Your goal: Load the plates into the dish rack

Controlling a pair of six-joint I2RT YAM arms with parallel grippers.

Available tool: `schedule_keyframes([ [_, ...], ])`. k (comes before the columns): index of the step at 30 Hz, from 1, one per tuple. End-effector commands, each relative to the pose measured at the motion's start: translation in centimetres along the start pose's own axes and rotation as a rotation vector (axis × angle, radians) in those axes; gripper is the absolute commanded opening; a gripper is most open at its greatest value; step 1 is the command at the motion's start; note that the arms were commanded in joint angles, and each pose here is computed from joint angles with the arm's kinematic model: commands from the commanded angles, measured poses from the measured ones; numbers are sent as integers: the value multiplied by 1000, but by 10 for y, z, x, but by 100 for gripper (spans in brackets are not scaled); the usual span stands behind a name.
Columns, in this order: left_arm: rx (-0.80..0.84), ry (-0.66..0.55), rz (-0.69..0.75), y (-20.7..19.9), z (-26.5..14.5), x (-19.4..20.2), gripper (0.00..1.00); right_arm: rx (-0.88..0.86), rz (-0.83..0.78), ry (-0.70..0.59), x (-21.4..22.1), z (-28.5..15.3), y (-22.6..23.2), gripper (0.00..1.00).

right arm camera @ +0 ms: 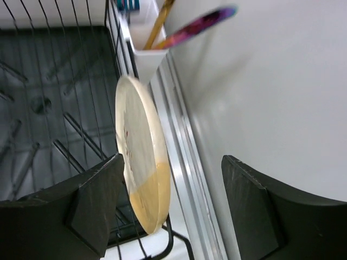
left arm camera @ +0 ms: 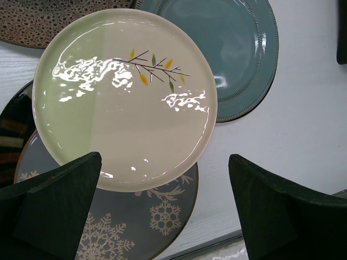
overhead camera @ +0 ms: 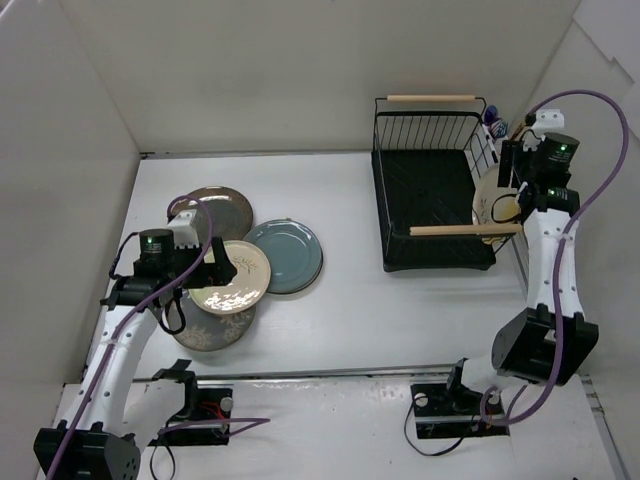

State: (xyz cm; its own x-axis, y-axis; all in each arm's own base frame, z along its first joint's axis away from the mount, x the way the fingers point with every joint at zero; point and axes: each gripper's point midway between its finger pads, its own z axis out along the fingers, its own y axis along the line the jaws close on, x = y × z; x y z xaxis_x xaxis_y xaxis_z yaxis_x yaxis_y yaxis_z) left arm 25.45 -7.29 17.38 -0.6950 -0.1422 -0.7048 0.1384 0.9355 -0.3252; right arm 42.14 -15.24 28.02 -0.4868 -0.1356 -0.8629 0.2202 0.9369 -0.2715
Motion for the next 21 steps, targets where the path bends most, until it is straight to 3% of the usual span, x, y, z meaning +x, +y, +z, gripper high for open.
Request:
schedule_keyframes([
  [1, 17, -82, 27, -5, -4, -24, 99, 34, 30, -207, -72, -49, -7, 70],
  [8, -13, -84, 2, 0, -4, -24, 99, -251, 88, -318, -114, -106, 68, 73],
  [13, -66, -78, -23, 9, -3, -22, 99, -607, 110, -401, -151, -165, 154, 74],
  [21, -167, -48, -215, 27, -5, -9, 96, -1154, 93, -261, -139, -233, 308, 75],
])
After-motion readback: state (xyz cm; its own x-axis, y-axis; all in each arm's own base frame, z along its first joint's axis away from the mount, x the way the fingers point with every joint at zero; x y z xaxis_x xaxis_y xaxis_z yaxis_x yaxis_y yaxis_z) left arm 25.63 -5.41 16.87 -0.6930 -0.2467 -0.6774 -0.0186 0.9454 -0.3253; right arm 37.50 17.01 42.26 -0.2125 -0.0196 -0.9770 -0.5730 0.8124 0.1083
